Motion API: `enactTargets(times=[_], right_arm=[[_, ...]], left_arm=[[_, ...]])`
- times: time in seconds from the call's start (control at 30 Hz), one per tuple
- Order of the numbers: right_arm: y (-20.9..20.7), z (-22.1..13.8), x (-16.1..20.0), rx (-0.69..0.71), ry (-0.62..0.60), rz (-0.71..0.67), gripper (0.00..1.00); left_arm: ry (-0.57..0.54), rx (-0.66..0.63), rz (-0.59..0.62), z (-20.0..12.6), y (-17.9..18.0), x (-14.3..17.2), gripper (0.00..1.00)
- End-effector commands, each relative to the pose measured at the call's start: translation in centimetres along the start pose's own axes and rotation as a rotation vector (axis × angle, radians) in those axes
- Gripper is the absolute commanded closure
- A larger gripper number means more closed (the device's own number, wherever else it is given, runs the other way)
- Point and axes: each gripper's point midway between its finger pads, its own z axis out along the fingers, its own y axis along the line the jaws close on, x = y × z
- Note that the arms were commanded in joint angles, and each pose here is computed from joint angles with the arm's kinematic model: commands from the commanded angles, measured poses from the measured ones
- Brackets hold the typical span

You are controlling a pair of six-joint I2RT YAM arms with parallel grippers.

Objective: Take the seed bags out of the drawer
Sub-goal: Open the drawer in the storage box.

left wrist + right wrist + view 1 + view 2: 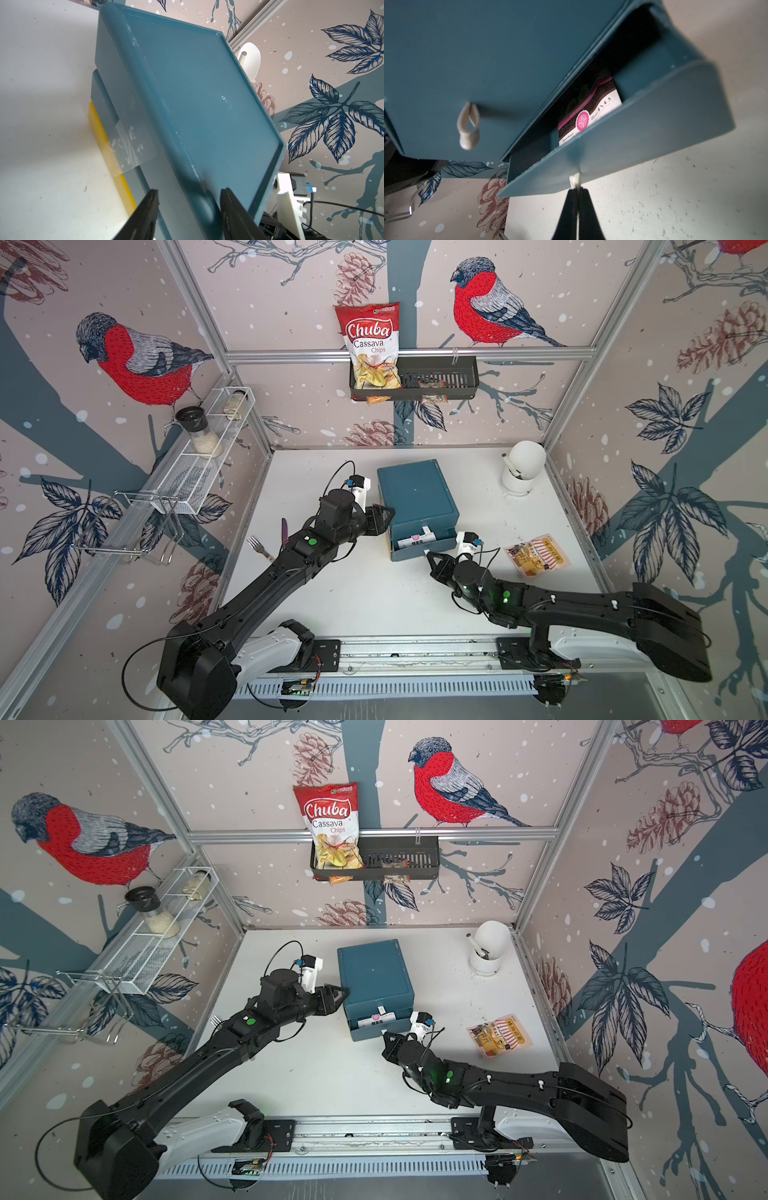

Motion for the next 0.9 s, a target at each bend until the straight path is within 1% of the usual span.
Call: enactTargets(times=[0.0, 0.23, 0.37, 0.63, 0.87], right_arm=[[0.6, 0.1, -0.2, 0.024, -0.022, -0.043, 1.0], [3.1, 1.1, 0.4, 0.029, -0.002, -0.109, 1.0], [2.5, 1.9, 0.9, 0.094, 0.01, -0.146, 1.0], [2.5, 0.7, 0.9, 0.114, 0.014, -0.149, 1.0], [2.1, -1.2, 2.5, 0.207, 0.042, -0.215, 1.0]], left_arm=[[0.029, -0.078, -0.02, 0.3, 1.8, 0.9, 0.49], [0.028, -0.109, -0.02, 0.2, 2.5, 1.1, 0.5], [0.021, -0.117, -0.02, 0.0, 2.6, 1.0, 0.5], [0.037, -0.12, -0.028, 0.2, 2.9, 1.6, 0.5], [0.034, -0.135, -0.027, 0.0, 3.3, 1.6, 0.5]])
